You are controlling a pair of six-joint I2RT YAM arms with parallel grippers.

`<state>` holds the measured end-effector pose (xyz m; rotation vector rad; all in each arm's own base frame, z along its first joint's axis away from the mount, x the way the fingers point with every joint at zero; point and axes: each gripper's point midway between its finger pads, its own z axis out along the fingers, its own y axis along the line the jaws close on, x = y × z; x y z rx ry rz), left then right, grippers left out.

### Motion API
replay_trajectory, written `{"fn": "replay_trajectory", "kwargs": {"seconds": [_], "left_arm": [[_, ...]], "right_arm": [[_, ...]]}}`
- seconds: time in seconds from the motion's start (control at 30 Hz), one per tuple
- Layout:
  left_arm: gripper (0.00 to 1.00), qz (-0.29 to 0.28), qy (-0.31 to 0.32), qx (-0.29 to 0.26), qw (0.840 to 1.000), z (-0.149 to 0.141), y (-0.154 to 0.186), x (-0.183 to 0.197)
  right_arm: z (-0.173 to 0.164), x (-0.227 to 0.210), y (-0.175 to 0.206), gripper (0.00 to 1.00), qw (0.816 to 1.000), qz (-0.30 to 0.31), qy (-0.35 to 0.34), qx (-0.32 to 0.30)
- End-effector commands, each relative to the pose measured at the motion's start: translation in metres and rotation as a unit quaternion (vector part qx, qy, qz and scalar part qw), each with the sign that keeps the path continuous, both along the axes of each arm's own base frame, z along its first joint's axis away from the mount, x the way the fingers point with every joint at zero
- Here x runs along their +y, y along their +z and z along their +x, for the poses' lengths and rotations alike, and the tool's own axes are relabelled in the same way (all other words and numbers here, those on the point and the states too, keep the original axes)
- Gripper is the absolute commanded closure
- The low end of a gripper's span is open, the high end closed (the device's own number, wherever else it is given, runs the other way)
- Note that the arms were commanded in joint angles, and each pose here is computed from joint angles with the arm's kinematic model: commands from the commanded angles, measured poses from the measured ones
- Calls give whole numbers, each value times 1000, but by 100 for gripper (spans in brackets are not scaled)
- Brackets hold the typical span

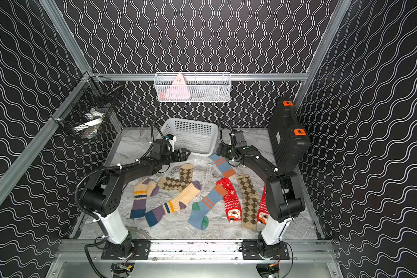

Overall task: Place the socks together as a pair
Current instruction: Move the bin to the center of the board.

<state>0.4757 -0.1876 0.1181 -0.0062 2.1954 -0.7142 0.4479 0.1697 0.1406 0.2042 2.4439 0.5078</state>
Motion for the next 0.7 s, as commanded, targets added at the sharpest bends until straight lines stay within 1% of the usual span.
{"fn": "replay_trajectory", "kwargs": {"seconds": [0.0,0.13,0.23,0.37,0.43,0.53,0.6,0.67], "left_arm": [[1,-38,-40,-22,998,-3,15,-24],[1,-26,-65,-37,997,-26,32,-44],[1,8,-51,-48,998,-56,43,-42],[1,47,50,-29,997,-93,38,9],[1,47,73,-31,996,-111,36,24],[1,61,87,-23,994,-133,26,41],[1,71,90,-15,993,-142,19,48],[1,75,90,-7,993,-150,12,51]], "right_arm": [[-1,2,1,13,1000,5,2,7],[8,16,2,17,1000,28,7,9],[18,23,-3,19,1000,29,-1,9],[35,28,-19,21,999,21,-18,21],[43,29,-26,24,999,17,-23,25],[52,30,-31,29,999,13,-30,26],[57,31,-27,34,999,15,-32,21],[61,32,-39,40,999,9,-32,31]]}}
